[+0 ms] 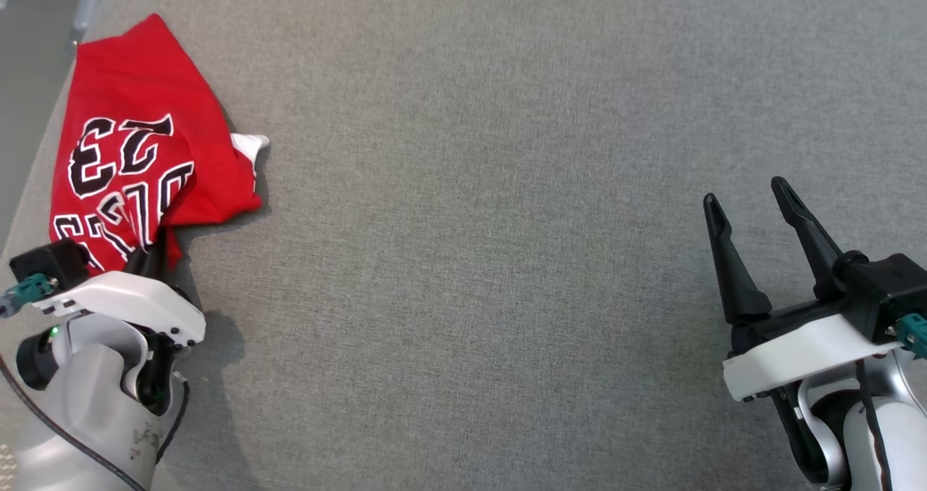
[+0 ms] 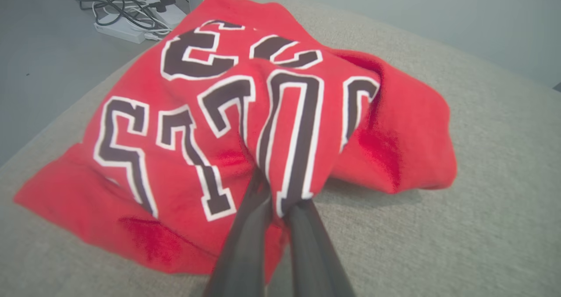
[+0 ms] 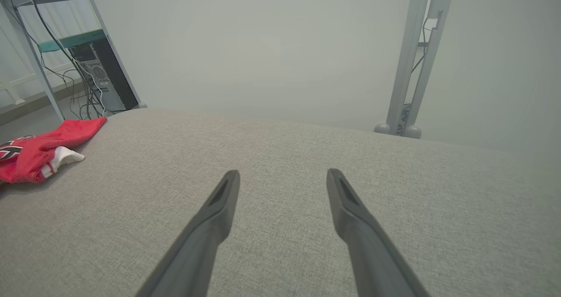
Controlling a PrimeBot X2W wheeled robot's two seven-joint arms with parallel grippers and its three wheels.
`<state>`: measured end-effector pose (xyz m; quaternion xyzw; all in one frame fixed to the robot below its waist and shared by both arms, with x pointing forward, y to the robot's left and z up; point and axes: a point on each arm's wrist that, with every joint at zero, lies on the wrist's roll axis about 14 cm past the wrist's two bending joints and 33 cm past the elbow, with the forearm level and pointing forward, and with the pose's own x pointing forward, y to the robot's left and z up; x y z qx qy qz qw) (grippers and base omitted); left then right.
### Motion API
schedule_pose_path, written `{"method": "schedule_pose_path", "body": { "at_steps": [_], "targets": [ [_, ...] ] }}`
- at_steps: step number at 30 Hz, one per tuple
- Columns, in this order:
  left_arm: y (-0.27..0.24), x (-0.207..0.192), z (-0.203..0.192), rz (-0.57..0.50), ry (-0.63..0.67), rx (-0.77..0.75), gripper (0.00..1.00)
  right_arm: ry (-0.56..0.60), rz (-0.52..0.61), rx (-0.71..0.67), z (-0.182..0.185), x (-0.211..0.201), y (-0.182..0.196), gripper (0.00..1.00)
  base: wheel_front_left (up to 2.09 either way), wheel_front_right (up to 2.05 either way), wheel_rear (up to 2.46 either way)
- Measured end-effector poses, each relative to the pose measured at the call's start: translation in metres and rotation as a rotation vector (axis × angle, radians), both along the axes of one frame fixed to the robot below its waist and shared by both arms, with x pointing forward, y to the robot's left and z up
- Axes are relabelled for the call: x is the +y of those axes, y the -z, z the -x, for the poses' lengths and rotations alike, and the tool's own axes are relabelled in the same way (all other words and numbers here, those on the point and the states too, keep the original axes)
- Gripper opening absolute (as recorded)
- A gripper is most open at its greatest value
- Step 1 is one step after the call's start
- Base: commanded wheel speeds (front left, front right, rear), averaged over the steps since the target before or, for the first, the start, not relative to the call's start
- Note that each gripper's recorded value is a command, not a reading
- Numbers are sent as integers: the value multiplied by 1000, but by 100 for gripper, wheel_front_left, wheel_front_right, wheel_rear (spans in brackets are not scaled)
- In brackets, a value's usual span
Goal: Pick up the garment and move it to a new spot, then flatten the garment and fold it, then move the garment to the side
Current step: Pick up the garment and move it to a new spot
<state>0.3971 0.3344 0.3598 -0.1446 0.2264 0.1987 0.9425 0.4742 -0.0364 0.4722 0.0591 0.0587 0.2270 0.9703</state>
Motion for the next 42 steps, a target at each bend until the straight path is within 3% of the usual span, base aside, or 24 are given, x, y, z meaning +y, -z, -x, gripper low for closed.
{"method": "schedule_pose_path", "body": {
  "at_steps": [11, 21, 28, 42],
  "targets": [
    [-100, 24, -8, -151, -14, -303, 0, 27, -27, -64, 22, -10, -31, 100, 0, 0, 0],
    [-164, -7, 33, -220, -19, -506, 0, 80, -49, -106, 55, -32, -54, 100, 0, 0, 0],
    [-197, -62, 35, -189, 92, -590, 0, 148, -58, -134, 67, -57, -64, 100, 0, 0, 0],
    [-208, -231, -34, 4, 567, -635, 0, 344, -80, -153, 87, -124, -70, 100, 0, 0, 0]
  ]
}}
